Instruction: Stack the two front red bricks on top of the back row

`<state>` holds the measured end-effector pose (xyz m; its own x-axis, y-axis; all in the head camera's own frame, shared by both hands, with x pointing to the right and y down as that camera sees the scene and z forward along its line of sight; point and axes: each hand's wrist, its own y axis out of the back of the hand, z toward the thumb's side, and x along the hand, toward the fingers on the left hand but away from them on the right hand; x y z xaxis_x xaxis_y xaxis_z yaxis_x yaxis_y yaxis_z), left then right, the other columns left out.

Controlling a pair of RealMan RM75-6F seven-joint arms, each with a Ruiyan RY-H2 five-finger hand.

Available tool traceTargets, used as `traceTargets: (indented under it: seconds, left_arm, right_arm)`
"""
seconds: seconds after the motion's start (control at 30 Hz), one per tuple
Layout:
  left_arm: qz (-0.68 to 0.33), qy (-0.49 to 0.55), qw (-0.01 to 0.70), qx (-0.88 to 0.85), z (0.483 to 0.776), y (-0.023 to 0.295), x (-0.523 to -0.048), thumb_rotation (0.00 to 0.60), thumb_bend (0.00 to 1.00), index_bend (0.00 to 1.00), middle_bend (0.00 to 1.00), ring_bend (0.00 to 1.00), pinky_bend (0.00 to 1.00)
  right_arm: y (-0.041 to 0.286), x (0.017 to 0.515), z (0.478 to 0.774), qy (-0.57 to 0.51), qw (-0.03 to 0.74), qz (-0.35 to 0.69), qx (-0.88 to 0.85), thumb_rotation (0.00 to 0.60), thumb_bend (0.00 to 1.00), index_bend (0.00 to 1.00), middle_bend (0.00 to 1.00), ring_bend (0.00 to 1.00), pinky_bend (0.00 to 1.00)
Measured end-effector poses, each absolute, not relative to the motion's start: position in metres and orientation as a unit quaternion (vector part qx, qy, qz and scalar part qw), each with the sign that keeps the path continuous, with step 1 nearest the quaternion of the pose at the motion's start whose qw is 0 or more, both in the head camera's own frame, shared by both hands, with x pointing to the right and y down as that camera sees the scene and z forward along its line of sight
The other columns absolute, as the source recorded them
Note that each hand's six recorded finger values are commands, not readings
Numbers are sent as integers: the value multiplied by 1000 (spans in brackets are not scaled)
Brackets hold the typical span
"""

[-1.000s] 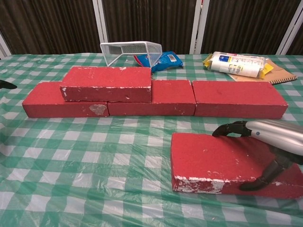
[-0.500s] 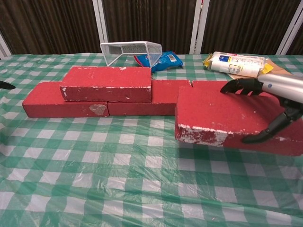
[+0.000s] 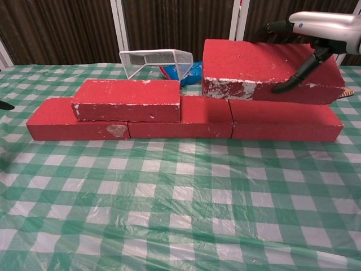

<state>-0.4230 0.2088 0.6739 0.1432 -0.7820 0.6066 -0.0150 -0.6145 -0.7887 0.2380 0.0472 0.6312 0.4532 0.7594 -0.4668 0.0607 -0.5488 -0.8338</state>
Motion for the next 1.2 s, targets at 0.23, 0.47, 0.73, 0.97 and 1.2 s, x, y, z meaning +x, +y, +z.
traceTargets:
  seconds: [0.23, 0.47, 0.73, 0.97, 1.2]
  left_arm:
    - [-594, 286, 329, -676, 681, 209, -422, 600, 227, 0, 0, 0, 27]
    - [-597, 285, 328, -675, 683, 208, -423, 600, 227, 0, 0, 0, 27]
    - [-595, 286, 328, -675, 682, 208, -423, 600, 227, 0, 0, 0, 27]
    - [-595, 285, 327, -677, 683, 209, -423, 600, 227, 0, 0, 0, 27]
    - [-596, 282, 326, -677, 685, 209, -422, 600, 228, 0, 0, 0, 27]
  right_arm:
    - [-1, 252, 653, -274, 373, 472, -750, 600, 109, 595, 455, 328, 466]
    - [-6, 247, 674, -261, 356, 469, -765, 600, 109, 591, 455, 328, 466]
    - [4, 240, 685, -240, 349, 460, -780, 600, 109, 585, 455, 328, 466]
    - [5, 236, 690, -234, 345, 462, -783, 600, 109, 581, 455, 328, 466]
    - [8, 223, 702, -226, 332, 463, -790, 600, 110, 556, 454, 328, 466]
